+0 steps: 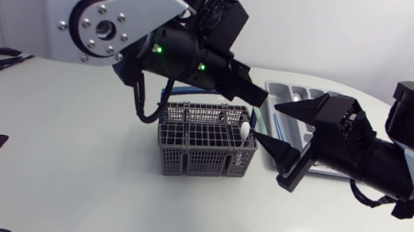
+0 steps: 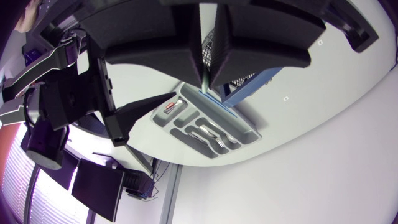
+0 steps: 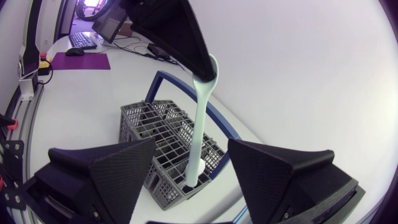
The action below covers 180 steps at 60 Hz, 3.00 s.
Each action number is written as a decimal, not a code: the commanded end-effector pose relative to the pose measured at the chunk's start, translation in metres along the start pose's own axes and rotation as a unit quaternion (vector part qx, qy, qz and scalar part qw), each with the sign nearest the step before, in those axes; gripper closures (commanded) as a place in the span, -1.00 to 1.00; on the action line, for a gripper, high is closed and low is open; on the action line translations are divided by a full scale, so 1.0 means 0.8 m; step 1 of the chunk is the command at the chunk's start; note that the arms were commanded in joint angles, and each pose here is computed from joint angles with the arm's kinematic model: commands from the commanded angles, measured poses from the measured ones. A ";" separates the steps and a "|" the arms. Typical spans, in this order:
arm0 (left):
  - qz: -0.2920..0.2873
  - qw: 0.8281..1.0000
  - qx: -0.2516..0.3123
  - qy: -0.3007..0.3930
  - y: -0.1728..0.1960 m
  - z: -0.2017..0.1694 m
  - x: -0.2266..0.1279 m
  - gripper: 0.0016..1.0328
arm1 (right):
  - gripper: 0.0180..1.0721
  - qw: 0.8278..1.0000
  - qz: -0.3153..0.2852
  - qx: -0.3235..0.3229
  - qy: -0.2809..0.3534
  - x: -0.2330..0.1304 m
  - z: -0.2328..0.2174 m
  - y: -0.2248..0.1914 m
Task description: Unload the cutlery basket into the drawer organizer.
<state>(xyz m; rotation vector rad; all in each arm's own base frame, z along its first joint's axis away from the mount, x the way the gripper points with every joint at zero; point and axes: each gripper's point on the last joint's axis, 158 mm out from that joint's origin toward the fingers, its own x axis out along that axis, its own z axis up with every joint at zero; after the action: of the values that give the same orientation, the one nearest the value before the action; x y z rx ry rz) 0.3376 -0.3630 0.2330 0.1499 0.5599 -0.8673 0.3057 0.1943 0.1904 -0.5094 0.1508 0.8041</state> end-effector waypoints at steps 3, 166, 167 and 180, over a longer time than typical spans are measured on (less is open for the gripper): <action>-0.012 1.000 -0.026 -0.006 0.000 0.015 0.000 0.78 | -0.02 1.000 -0.018 0.020 -0.012 0.010 0.014 -0.015; -0.072 0.993 0.017 0.096 -0.018 -0.075 0.025 -0.69 | 0.89 0.981 0.109 -0.086 0.135 -0.065 -0.227 -0.137; -0.073 0.992 0.018 0.098 -0.019 -0.077 0.027 -0.69 | 0.89 0.980 0.112 -0.088 0.138 -0.064 -0.230 -0.140; -0.076 0.991 0.017 0.108 -0.021 -0.093 0.043 -0.69 | 0.89 0.964 0.139 -0.134 0.185 -0.055 -0.290 -0.161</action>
<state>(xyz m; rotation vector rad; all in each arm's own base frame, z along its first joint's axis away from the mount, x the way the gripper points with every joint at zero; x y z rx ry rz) 0.3151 -0.3681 0.1716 0.2273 0.7404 -0.9992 0.3779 -0.0150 0.0665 -0.8385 0.4668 0.9641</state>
